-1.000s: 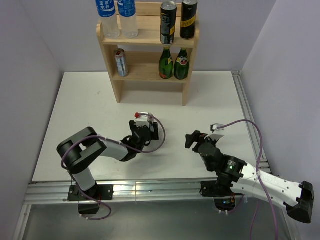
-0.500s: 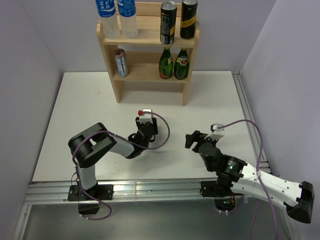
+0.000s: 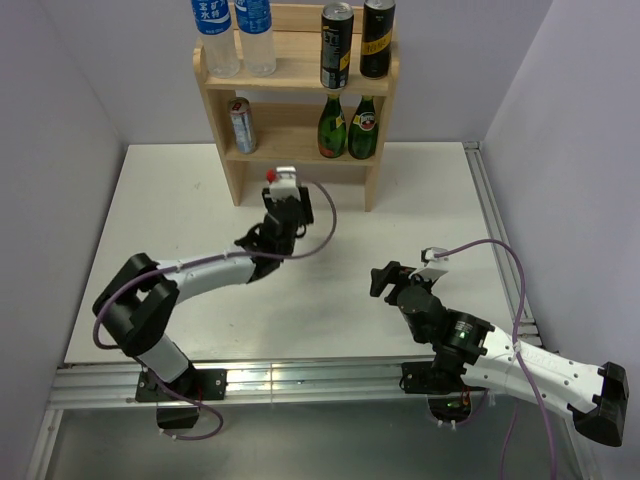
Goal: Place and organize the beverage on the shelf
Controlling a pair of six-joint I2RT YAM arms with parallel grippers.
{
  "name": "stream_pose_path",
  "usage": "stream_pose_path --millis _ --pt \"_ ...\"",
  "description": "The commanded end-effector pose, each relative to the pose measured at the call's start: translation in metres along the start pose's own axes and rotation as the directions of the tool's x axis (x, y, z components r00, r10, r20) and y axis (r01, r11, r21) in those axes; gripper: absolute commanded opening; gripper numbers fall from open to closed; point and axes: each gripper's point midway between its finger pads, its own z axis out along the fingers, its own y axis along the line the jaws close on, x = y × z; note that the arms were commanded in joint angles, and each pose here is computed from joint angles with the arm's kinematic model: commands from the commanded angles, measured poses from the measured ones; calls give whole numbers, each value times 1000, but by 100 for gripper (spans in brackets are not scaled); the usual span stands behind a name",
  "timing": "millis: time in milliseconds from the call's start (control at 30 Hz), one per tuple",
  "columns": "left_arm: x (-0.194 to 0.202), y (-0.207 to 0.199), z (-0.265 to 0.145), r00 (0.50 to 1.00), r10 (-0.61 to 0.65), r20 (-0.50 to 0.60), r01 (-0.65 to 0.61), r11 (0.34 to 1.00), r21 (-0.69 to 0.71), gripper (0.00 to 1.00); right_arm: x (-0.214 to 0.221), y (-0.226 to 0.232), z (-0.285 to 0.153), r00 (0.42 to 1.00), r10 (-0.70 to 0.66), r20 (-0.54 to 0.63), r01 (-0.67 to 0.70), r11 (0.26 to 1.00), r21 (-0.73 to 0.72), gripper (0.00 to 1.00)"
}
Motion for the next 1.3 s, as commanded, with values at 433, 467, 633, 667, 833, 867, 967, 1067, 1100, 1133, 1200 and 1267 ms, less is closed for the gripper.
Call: stream_pose_path --millis 433,467,633,667,833,867,967,1067,1100,1133,1200,1267 --pt "-199 30 62 966 -16 259 35 997 -70 0 -3 2 1 999 17 27 -17 1000 -2 85" --pt "-201 31 65 965 -16 262 36 997 -74 0 -2 2 1 999 17 27 -17 1000 -3 85" --pt "-206 32 73 963 -14 270 40 995 -91 0 -2 3 1 1000 15 24 -15 1000 -7 85" --pt "-205 32 76 963 -13 269 40 994 -98 0 -2 3 1 1000 15 25 -15 1000 -6 85" --pt "-202 34 91 966 -4 258 36 992 -120 0 -1 3 1 1000 13 23 -13 1000 -8 85" --pt "-202 36 93 967 -1 255 35 991 -128 0 -1 3 1 1000 13 23 -13 1000 -8 85" --pt "-199 37 99 969 5 247 32 989 -143 0 -1 3 1 1000 9 23 -9 1000 -5 85" --pt "-197 41 104 971 1 240 37 988 -151 0 -1 3 1 1000 9 22 -9 1000 -7 85" --pt "-198 42 105 970 -3 243 41 987 -154 0 -1 3 1 1000 10 22 -10 1000 -9 85" --pt "-198 43 105 970 -4 243 44 986 -158 1 -1 3 1 1000 7 22 -7 1000 -8 85" --pt "-197 47 107 971 -5 240 47 984 -171 1 -2 3 1 1000 11 25 -11 1000 -7 85" --pt "-197 51 109 971 -5 240 50 982 -181 2 -2 3 1 1000 11 24 -11 1000 -8 85"
